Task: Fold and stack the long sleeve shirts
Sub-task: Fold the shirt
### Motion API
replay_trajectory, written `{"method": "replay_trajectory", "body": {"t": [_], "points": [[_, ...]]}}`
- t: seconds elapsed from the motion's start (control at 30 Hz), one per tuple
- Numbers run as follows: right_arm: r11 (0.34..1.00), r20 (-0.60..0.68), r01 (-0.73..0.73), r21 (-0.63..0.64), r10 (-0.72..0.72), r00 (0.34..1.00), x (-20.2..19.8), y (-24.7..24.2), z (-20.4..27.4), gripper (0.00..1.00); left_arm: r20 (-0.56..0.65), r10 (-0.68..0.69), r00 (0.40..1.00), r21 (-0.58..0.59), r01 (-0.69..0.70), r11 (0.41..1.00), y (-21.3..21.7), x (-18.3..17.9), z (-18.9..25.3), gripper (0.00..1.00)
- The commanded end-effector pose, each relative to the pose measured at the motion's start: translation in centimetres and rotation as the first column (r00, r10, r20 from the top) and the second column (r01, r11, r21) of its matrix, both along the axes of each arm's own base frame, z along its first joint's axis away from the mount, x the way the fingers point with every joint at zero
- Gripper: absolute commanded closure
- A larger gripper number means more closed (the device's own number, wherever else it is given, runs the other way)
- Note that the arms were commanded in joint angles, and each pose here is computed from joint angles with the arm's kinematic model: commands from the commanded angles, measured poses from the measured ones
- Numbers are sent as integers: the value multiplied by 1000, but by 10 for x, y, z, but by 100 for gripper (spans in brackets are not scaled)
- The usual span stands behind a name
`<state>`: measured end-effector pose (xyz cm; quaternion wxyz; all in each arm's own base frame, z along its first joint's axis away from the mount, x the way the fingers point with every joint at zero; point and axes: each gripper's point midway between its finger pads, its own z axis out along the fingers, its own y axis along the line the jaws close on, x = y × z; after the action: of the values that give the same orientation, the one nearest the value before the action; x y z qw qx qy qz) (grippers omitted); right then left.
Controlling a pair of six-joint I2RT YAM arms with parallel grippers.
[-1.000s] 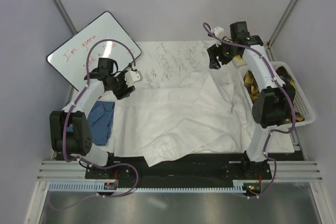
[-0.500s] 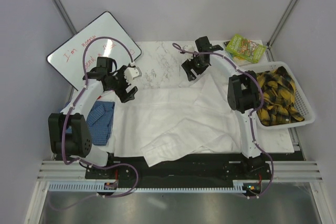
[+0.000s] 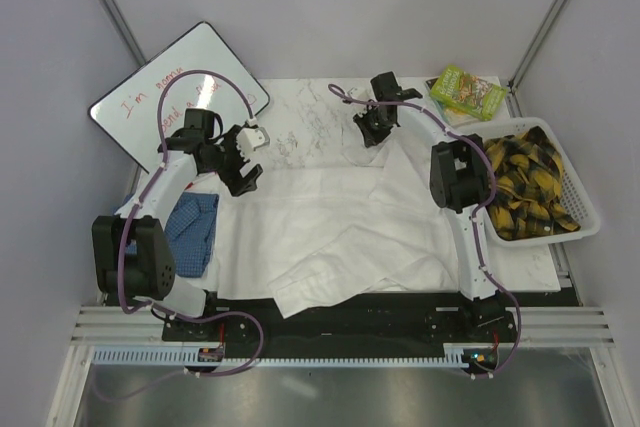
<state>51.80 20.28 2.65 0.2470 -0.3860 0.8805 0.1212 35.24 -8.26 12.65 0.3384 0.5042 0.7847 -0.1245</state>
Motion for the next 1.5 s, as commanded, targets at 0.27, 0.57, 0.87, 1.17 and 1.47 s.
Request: {"method": "replay_trajectory", "body": {"t": [0.27, 0.57, 0.87, 1.17, 1.47], "points": [[963, 381, 82, 256, -179, 907, 42, -14, 200, 100, 1, 141, 990, -142, -139, 980, -12, 14, 34, 1], [908, 352, -136, 396, -13, 936, -52, 8, 251, 100, -21, 251, 968, -370, -241, 897, -35, 15, 97, 1], [830, 328, -369, 418, 241, 913, -158, 23, 247, 99, 201, 70, 977, -516, 45, 855, -63, -49, 147, 1], [770, 181, -554, 315, 525, 832, -267, 35, 159, 95, 176, -3, 984, -429, 80, 900, -64, -63, 105, 7], [810, 117, -568, 145, 555, 823, -264, 18, 158, 18, -58, 52, 997, -198, -63, 978, -34, -22, 37, 20]]}}
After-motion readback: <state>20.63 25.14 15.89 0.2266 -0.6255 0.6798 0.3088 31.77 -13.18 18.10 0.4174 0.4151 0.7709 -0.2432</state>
